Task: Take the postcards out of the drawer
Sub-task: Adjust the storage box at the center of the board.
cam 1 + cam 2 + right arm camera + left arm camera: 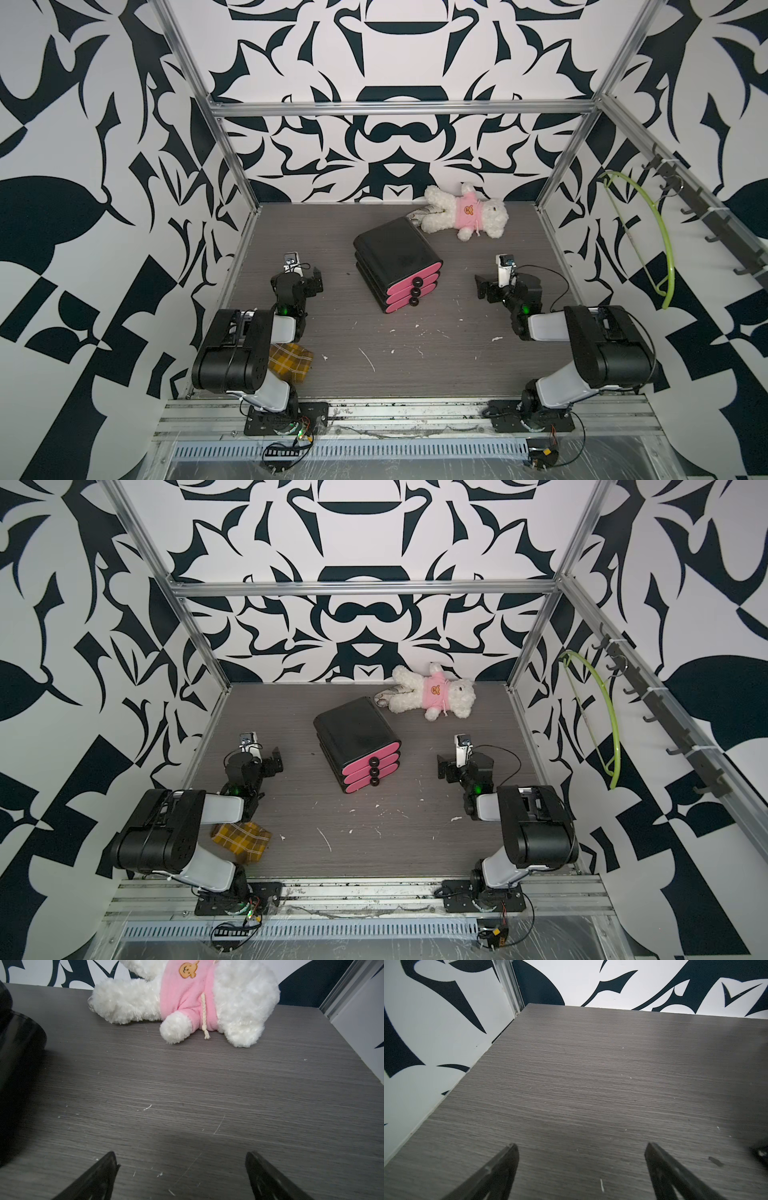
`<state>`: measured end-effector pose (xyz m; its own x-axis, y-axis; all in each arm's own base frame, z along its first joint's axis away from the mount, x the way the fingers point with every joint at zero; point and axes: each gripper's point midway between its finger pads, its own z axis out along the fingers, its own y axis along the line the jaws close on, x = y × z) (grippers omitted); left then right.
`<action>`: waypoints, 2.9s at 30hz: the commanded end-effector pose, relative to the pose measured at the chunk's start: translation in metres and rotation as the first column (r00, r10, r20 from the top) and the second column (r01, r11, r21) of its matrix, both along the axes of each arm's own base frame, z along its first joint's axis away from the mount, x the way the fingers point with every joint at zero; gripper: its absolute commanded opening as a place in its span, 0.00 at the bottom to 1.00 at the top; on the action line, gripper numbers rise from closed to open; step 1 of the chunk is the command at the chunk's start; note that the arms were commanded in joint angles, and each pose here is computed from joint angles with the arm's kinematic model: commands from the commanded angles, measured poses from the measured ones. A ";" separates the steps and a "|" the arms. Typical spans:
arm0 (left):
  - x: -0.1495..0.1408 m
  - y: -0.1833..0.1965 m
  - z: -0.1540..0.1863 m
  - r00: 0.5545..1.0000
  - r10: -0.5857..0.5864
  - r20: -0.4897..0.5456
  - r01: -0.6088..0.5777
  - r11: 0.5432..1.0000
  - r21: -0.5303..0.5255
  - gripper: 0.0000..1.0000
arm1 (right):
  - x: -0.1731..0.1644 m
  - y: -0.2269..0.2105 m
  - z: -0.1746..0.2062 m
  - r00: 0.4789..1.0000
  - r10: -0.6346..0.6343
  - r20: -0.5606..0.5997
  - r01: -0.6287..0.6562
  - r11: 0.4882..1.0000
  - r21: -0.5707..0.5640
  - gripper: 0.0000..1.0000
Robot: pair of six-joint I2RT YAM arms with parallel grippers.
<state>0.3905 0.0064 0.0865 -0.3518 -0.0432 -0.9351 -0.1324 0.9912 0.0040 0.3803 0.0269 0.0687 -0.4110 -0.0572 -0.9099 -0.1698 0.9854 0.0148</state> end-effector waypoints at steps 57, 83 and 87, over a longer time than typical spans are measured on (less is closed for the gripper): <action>-0.011 -0.095 0.137 0.947 -0.289 -0.138 0.157 0.795 -0.586 0.99 | 0.055 0.298 0.162 0.811 0.528 -0.251 -0.425 0.828 0.366 0.82; 0.026 -0.175 0.117 0.760 -0.584 -0.286 0.322 0.721 -0.614 0.99 | 0.010 0.240 0.200 0.924 0.341 -0.171 -0.282 0.913 0.294 0.81; 0.028 -0.181 0.111 0.745 -0.589 -0.313 0.327 0.732 -0.597 1.00 | -0.017 0.217 0.188 0.926 0.318 -0.202 -0.226 0.897 0.380 0.81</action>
